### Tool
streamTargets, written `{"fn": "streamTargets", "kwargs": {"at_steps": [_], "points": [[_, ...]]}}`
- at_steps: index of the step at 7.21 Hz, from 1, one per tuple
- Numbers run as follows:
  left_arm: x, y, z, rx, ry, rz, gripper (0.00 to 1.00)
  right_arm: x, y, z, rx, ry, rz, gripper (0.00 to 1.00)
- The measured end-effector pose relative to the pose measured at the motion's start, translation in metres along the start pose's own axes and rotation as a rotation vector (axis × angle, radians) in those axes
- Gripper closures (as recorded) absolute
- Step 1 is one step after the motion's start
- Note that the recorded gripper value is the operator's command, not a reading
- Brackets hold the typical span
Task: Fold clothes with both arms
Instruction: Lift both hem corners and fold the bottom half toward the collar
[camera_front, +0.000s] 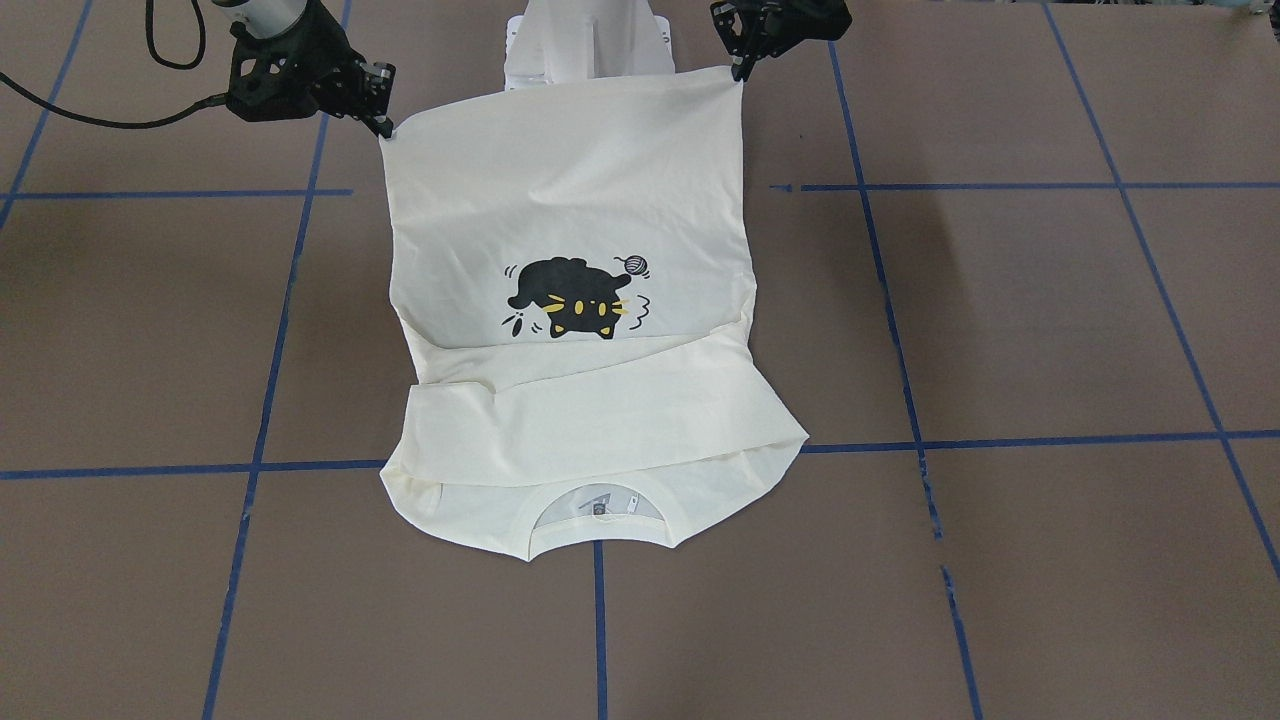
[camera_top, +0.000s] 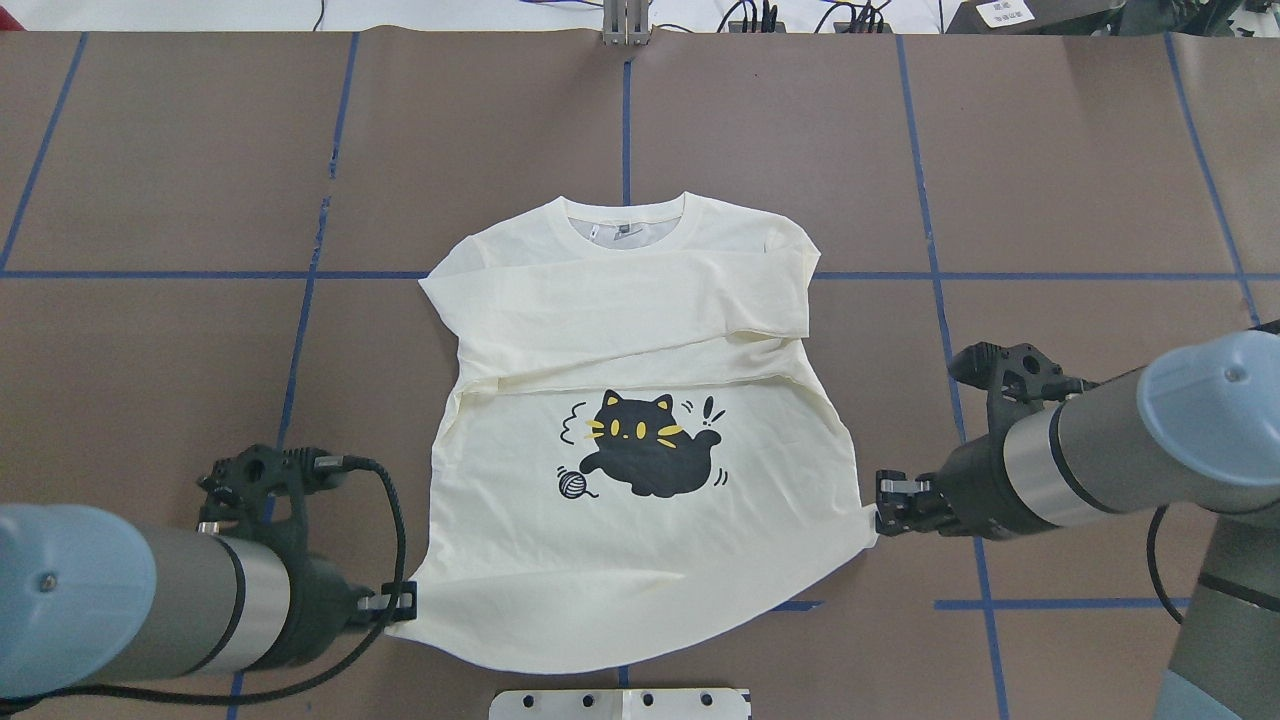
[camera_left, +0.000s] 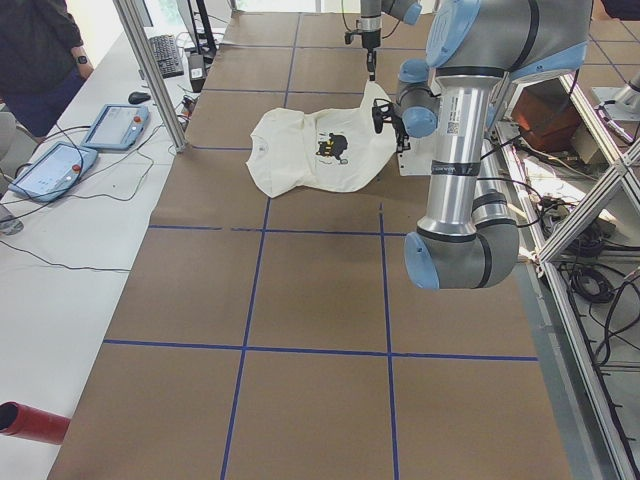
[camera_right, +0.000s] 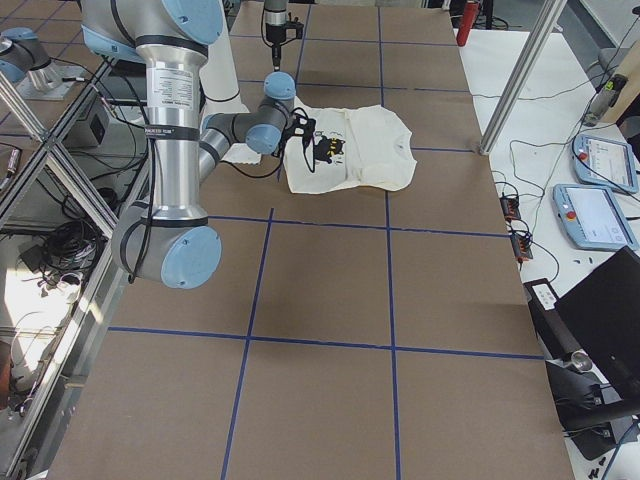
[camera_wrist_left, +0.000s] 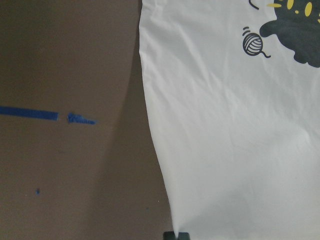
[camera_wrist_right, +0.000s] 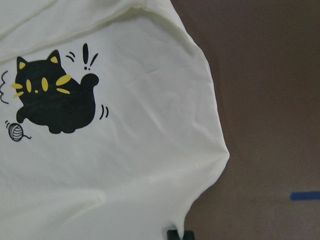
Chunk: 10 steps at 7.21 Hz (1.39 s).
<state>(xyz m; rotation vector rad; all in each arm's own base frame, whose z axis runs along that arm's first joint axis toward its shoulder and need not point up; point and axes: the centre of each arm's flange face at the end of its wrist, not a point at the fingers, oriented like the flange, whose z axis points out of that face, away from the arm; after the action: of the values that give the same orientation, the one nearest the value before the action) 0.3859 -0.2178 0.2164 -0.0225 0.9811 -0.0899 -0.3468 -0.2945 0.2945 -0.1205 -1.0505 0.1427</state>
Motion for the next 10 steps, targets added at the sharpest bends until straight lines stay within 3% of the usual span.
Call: {"fn": "streamTargets", "kwargs": {"at_steps": [5,8,10], "points": [[0.012,-0.148,-0.009,0.168,-0.082,-0.012,1.00,-0.043,-0.145,-0.023,0.213,-0.039,-0.004,1.00],[0.000,-0.220,-0.005,0.224,-0.139,-0.034,1.00,-0.055,-0.212,-0.021,0.271,-0.002,-0.003,1.00],[0.004,-0.278,0.019,0.259,-0.160,-0.057,1.00,-0.075,-0.266,-0.004,0.285,0.036,0.037,1.00]]}}
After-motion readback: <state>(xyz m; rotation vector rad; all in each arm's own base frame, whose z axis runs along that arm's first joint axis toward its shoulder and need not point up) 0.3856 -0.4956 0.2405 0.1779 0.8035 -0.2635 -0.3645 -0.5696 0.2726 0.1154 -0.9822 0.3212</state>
